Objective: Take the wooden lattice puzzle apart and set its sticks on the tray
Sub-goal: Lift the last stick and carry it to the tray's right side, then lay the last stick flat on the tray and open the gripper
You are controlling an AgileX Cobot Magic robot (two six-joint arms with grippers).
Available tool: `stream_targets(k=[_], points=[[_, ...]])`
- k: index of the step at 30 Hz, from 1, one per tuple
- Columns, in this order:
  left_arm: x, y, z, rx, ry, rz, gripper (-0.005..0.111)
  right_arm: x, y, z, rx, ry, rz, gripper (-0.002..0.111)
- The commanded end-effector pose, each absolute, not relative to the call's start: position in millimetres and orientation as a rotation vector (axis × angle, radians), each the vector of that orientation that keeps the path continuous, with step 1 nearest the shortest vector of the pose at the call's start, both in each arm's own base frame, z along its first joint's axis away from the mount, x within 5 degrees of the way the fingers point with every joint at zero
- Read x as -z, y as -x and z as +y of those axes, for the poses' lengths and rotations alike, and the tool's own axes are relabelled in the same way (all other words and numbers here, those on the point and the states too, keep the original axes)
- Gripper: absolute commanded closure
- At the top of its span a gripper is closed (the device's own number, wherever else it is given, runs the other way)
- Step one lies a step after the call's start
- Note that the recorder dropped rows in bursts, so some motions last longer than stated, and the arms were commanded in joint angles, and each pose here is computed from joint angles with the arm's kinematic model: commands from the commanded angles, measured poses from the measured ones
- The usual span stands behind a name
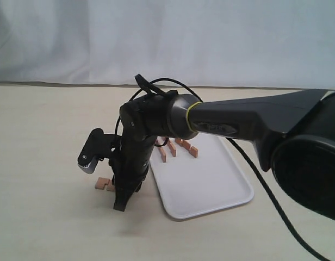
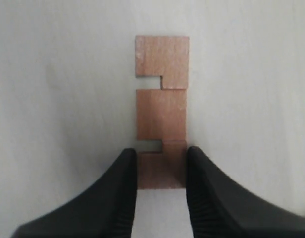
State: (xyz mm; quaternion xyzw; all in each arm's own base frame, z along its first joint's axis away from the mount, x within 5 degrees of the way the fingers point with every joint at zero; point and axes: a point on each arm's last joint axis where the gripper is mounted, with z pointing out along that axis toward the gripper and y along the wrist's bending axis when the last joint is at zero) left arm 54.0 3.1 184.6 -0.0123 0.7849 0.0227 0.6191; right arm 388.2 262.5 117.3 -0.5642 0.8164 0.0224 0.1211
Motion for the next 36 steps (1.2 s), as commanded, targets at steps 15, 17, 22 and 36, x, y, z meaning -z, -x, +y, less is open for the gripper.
stream_targets(k=[15,17,22,36], points=[[-185,-54,3,-0.047,0.031,1.792,0.107,-226,-421,150,-0.073,0.838,2.557,0.104],[-185,-54,3,-0.047,0.031,1.792,0.107,-216,-425,125,-0.065,0.728,2.606,0.104],[-185,-54,3,-0.047,0.031,1.792,0.107,-189,-431,70,-0.045,0.438,2.646,0.104],[-185,-54,3,-0.047,0.031,1.792,0.107,-132,-438,47,0.042,0.434,2.682,0.104]])
